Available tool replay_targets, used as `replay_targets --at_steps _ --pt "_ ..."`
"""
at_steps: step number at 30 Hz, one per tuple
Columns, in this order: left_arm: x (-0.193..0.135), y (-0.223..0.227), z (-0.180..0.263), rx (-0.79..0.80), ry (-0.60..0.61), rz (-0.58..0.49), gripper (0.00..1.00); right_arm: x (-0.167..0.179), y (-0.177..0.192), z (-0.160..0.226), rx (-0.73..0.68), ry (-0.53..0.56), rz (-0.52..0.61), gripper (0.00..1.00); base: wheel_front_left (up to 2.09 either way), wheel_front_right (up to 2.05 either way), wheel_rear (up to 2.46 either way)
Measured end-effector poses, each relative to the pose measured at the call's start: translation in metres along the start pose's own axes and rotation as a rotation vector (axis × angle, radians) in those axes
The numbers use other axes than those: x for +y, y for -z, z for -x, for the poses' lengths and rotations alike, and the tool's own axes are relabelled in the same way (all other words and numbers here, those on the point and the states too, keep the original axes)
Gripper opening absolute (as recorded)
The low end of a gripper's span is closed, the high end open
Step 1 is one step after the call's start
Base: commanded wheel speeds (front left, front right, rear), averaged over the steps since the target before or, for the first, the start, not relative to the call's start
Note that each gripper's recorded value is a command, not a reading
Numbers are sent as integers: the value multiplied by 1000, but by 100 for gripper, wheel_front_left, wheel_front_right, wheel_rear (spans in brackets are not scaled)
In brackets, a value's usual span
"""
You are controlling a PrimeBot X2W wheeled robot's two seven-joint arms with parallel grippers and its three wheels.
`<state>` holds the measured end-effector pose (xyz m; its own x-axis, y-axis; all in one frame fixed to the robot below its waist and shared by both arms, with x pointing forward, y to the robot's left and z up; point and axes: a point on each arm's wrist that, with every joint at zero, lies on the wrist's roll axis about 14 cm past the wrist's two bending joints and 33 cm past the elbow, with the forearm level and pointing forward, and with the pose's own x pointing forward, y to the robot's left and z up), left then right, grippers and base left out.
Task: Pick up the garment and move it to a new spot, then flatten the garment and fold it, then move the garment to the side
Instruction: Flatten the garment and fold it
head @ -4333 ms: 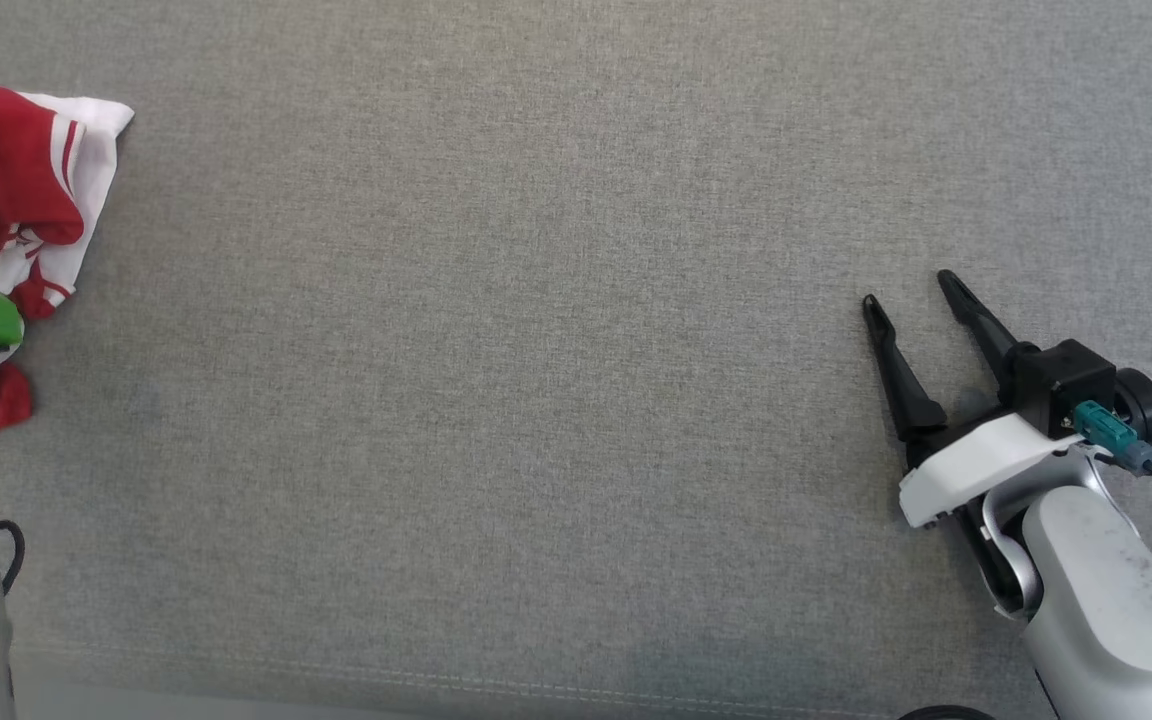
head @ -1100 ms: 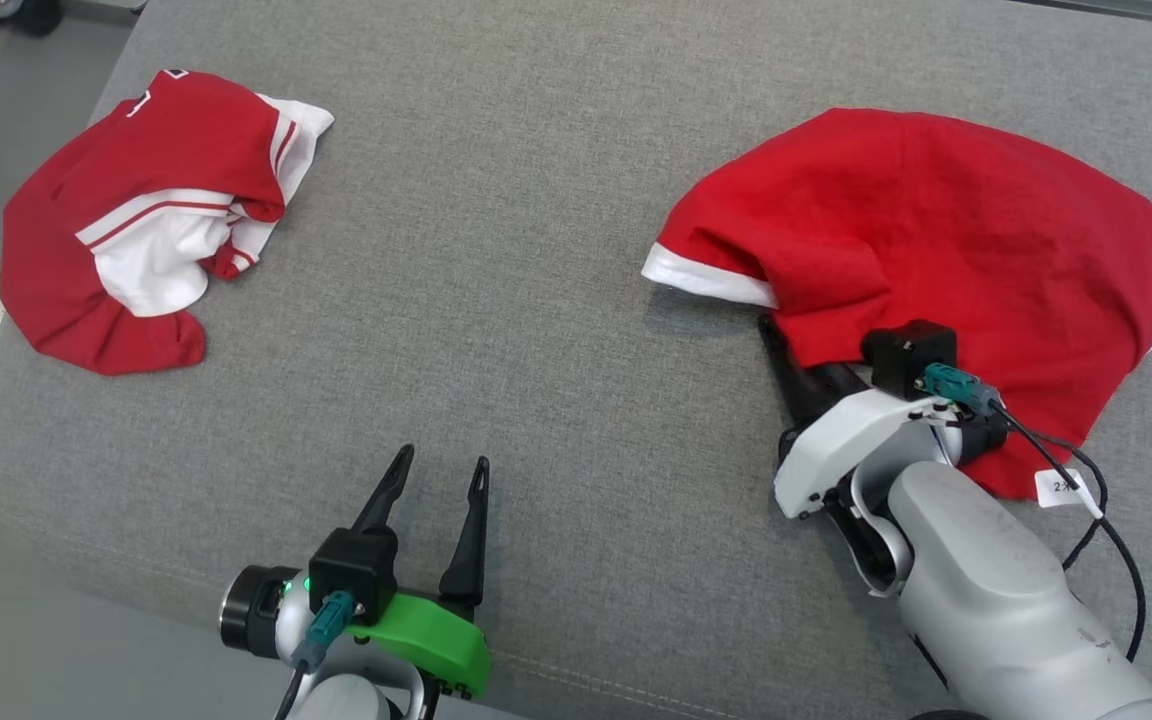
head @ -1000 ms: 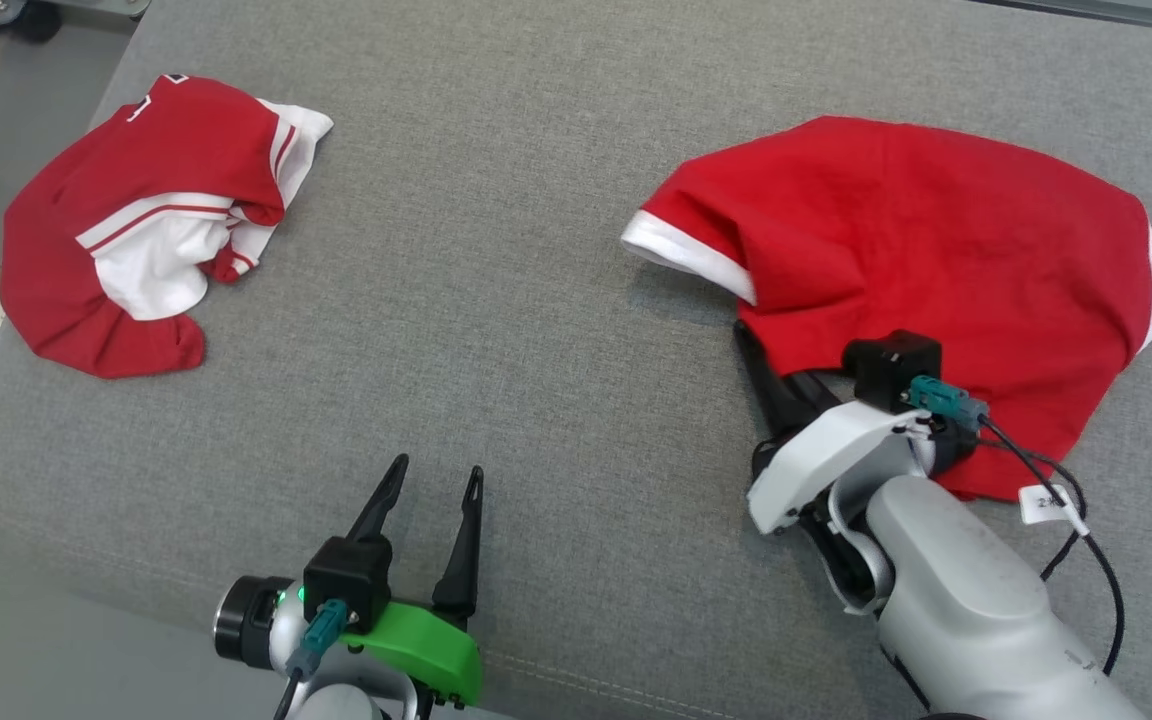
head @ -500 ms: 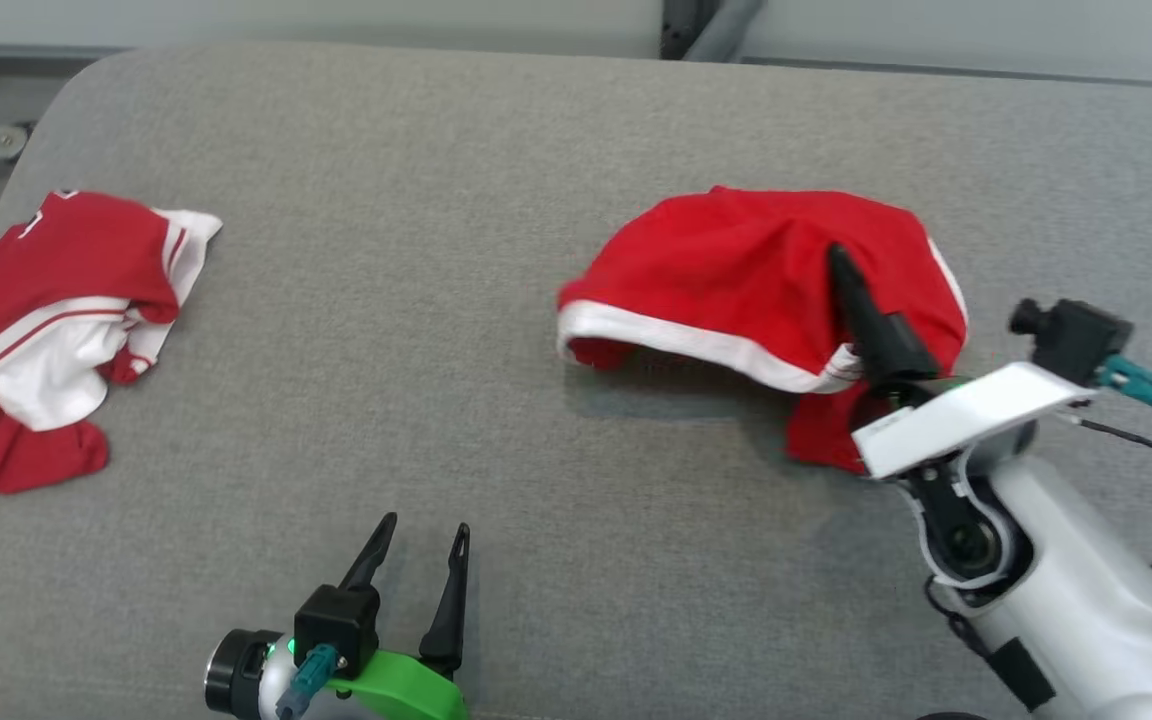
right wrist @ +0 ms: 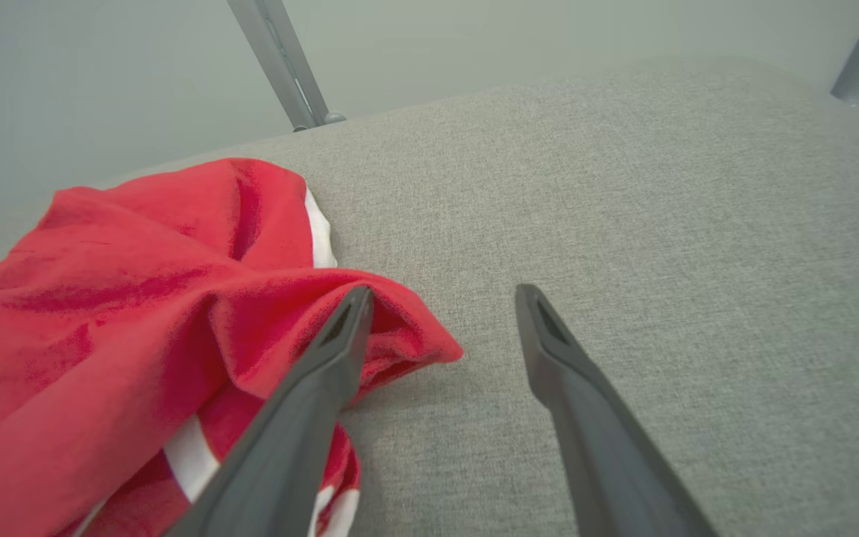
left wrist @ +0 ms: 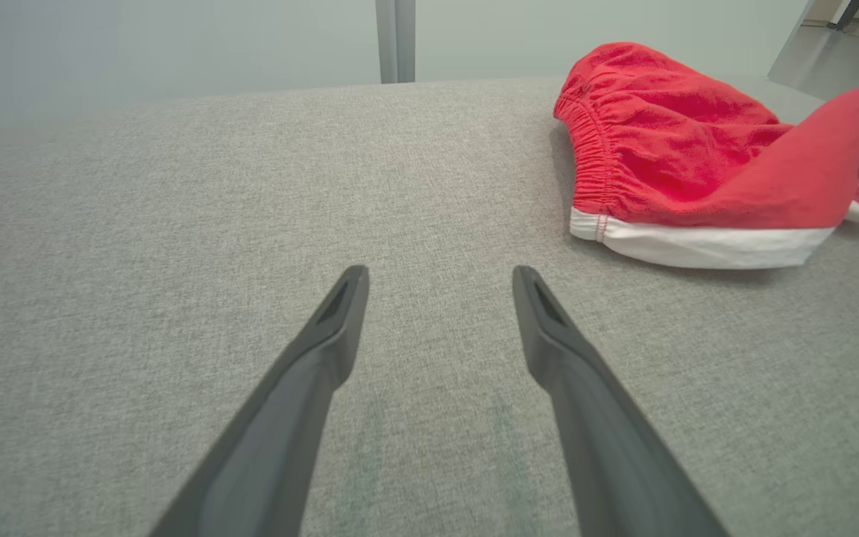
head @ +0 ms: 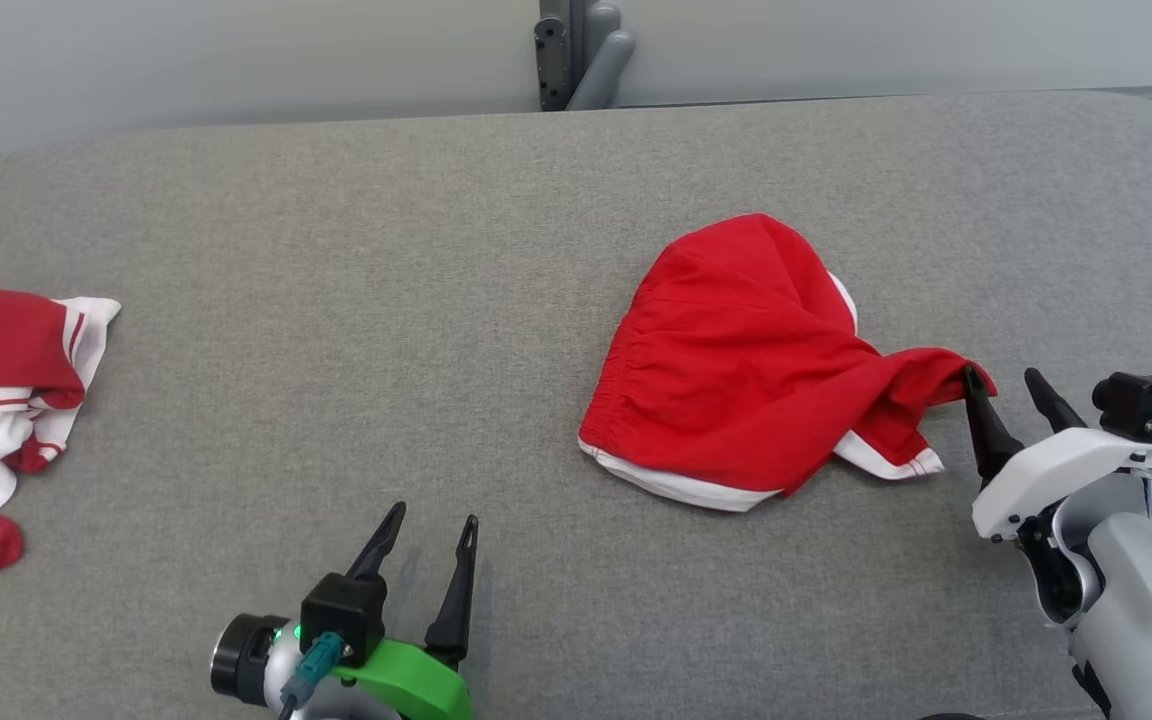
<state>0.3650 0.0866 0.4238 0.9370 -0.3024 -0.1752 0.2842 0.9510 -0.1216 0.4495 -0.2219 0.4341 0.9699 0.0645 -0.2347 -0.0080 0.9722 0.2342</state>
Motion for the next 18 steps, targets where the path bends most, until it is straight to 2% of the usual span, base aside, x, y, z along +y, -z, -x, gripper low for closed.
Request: replay_targets --at_steps 3,8,14,18 --pt "-8 -9 -8 -24 36 -2 100 -2 -11 4 -49 14 9 100 0 0 0" --pt "-39 -29 -35 -69 166 32 100 -6 -15 22 -117 48 3 100 0 0 0" --pt "-63 -22 -66 -29 257 43 100 -5 -17 31 -153 66 -8 100 0 0 0" --pt "-71 0 -80 47 284 66 100 -9 -18 35 -160 79 14 100 0 0 0"
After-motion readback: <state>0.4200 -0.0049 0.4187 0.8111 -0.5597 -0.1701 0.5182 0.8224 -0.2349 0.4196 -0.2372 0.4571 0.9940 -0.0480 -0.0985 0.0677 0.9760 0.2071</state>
